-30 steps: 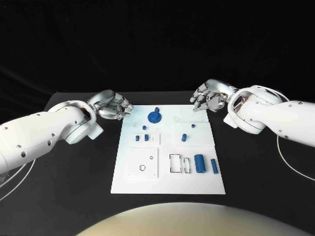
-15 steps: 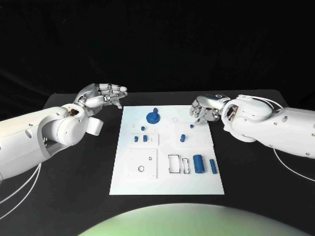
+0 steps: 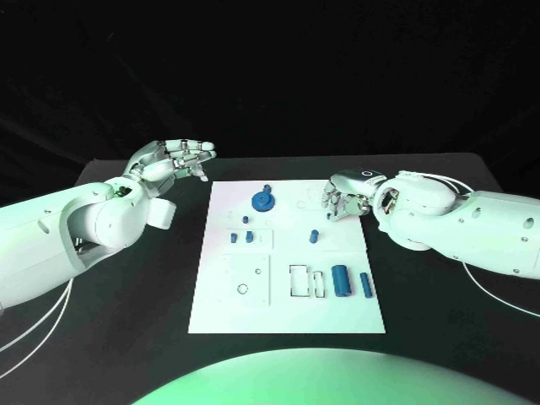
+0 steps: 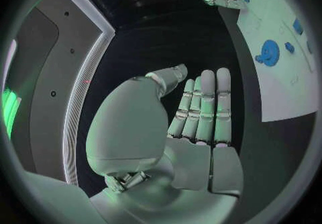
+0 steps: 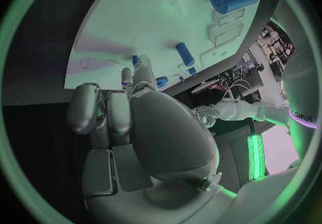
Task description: Assemble the parts on the task board
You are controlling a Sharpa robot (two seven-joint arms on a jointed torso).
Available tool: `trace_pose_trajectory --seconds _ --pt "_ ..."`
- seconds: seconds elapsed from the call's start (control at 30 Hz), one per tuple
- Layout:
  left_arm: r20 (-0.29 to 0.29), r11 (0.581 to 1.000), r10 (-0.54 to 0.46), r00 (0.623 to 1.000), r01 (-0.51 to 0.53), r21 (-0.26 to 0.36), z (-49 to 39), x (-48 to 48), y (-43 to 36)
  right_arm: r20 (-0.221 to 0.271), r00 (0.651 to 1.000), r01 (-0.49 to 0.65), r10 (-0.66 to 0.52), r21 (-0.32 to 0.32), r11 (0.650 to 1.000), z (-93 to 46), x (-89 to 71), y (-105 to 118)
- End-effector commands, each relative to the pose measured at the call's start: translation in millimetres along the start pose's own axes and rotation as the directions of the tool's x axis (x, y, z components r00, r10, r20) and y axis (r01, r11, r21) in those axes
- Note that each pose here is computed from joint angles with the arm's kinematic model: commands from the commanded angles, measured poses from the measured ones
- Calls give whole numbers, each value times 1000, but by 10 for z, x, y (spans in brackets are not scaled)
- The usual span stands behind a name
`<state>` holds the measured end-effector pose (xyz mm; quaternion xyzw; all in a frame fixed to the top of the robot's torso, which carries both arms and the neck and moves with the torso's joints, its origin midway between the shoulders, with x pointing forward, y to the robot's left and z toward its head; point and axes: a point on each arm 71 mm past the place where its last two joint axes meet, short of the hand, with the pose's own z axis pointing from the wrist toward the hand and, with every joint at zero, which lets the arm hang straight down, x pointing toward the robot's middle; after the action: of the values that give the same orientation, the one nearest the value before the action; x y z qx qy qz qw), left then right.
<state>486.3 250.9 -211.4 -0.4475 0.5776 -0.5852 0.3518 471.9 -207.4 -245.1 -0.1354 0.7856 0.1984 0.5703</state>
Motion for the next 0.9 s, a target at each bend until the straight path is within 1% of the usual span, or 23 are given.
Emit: trace_pose_trajectory --seconds 0.03,0.63,0.9 --pt "-7 999 -24 1000 24 22 -2 8 -26 -29 999 21 -21 -1 1000 8 43 8" --pt "-8 1000 -15 1000 16 17 -12 5 -26 -50 998 25 -24 12 1000 52 143 17" --pt "-10 1000 -10 1000 10 11 -16 2 -24 -77 996 38 -36 23 999 43 206 18"
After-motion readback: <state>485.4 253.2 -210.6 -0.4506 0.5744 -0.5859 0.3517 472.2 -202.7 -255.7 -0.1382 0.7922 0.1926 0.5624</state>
